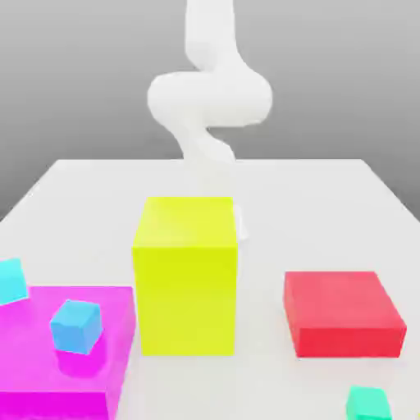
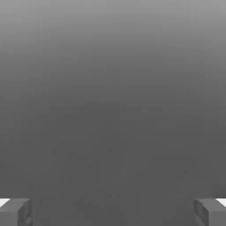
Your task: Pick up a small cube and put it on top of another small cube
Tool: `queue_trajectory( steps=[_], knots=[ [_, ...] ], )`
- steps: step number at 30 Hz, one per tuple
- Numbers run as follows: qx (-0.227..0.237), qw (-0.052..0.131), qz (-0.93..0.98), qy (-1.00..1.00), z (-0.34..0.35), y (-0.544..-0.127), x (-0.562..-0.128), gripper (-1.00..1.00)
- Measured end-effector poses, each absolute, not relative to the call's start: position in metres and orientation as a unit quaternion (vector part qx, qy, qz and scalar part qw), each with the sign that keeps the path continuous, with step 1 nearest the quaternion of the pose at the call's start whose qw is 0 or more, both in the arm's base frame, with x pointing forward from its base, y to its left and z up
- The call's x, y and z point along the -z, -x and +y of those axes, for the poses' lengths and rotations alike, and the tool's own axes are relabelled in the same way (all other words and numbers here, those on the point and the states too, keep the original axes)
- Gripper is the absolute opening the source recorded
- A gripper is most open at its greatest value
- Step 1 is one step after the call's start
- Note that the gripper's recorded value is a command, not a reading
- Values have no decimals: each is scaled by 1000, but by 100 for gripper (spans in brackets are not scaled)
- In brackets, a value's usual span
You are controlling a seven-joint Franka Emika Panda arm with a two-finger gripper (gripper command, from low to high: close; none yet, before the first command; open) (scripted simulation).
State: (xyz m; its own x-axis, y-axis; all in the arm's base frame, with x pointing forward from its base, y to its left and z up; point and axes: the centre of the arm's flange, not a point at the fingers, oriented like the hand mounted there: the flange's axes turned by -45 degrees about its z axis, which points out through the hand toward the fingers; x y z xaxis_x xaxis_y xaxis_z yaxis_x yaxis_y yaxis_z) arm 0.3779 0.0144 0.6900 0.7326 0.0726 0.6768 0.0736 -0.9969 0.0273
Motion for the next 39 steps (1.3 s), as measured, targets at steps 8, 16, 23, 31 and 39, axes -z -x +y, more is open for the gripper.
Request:
queue_trajectory(
  steps=[8, 16, 23, 31, 39],
  knots=[
    [278, -4, -192, 941, 77, -467, -605, 0],
    [192, -6, -344, 919, 156, -524, -496, 0],
    [115, -5, -474, 873, 231, -541, -384, 0],
    [27, -2, -605, 796, 302, -527, -243, 0],
    [0, 0, -641, 767, 321, -515, -143, -100]
  ],
)
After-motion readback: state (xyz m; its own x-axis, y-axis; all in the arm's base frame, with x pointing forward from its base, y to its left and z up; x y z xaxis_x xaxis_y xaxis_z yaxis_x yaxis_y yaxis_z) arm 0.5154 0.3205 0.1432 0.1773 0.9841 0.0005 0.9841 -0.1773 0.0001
